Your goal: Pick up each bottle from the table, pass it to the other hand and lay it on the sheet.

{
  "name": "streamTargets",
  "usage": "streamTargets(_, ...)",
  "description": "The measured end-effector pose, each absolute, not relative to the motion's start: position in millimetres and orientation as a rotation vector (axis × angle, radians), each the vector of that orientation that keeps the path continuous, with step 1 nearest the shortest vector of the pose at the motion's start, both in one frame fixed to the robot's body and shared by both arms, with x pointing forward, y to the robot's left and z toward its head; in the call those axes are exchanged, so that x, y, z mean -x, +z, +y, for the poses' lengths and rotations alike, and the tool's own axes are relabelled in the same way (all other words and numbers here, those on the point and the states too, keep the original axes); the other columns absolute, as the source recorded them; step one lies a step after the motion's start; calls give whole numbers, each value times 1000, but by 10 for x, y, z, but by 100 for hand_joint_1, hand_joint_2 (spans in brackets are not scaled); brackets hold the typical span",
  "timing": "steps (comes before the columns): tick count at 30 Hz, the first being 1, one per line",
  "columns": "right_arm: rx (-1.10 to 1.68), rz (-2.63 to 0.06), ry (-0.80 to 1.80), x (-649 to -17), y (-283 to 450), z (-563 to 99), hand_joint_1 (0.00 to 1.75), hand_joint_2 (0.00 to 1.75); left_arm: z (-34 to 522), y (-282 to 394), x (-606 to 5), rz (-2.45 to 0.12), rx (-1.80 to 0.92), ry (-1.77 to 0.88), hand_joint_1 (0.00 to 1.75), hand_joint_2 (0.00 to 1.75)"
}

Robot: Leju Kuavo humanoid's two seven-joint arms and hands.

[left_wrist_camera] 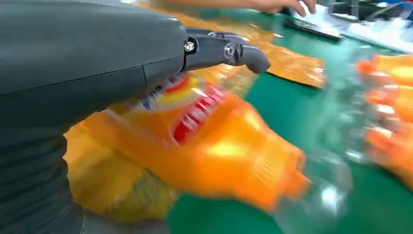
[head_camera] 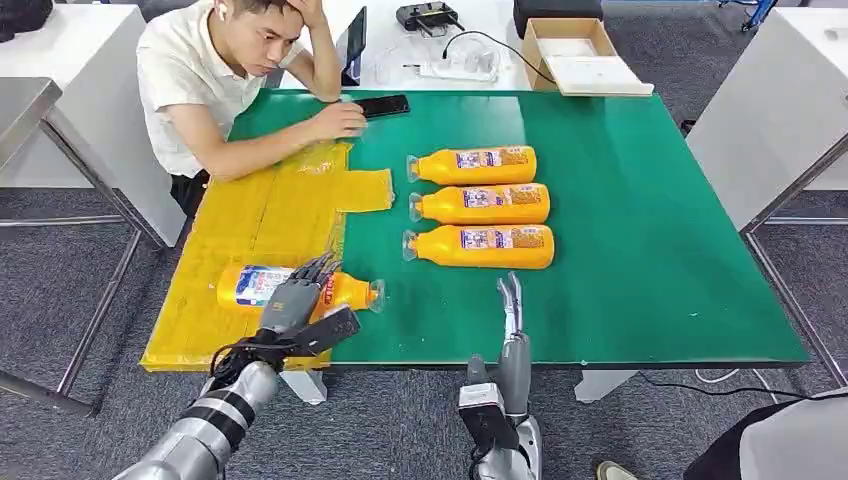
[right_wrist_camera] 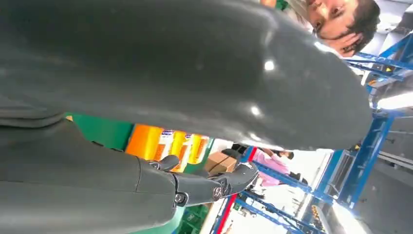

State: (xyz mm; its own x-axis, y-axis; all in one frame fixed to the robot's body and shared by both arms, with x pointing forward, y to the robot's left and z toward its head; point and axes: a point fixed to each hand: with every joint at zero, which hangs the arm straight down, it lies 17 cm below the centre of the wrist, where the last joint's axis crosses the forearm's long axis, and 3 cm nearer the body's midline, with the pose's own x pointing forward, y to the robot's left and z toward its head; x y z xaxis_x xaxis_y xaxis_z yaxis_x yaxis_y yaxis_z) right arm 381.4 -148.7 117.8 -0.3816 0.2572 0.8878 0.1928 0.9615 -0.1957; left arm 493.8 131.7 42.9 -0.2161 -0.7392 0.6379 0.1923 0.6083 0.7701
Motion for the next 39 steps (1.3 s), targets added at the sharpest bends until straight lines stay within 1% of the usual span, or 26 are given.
streamTargets(4,323,-1972,74,-3812,1165,-1492,0,0,1233,528,-4813,-1625,-443,-876,0,175)
streamTargets(5,325,-1971,73,-3812,1161,-1497,0,0,1203,568,-4768,-1651,-401,-837,0,175)
streamTargets(7,327,-1967,69,-3804,1147,-1508,0,0,1152,775,-4653,-1742,-254,-657,0,175)
streamTargets(10,335,-1963,91,-3759,1104,-1502,0,0,1189,1302,-4429,-1906,1,-262,0,175)
streamTargets(11,340,-1965,108,-3741,1096,-1488,0,175,1245,1471,-4347,-1950,69,-134,0,175)
streamTargets(13,355,-1980,156,-3710,1100,-1442,0,175,1441,1867,-4184,-2058,119,95,0,175)
streamTargets(15,378,-2005,221,-3696,1131,-1383,0,175,1671,2158,-4082,-2131,74,242,0,175)
streamTargets(18,444,-2034,334,-3719,1142,-1360,0,175,1925,2346,-3988,-2163,28,367,0,175)
streamTargets(21,491,-2000,394,-3820,1008,-1451,0,175,2058,2413,-3925,-2180,-8,403,0,175)
streamTargets(24,660,-1930,660,-3951,796,-1555,0,175,2204,2406,-3893,-2171,-12,450,0,175)
streamTargets(26,795,-1848,791,-4090,662,-1790,0,175,2256,2399,-3869,-2169,-3,460,0,175)
streamTargets(29,906,-1713,801,-4294,496,-2261,0,175,2298,2400,-3816,-2171,-4,468,0,175)
streamTargets(32,955,-1622,792,-4399,376,-2551,0,175,2314,2421,-3789,-2175,-5,475,0,175)
streamTargets(39,979,-1514,814,-4499,167,-2790,0,175,2304,2435,-3792,-2168,0,483,0,175)
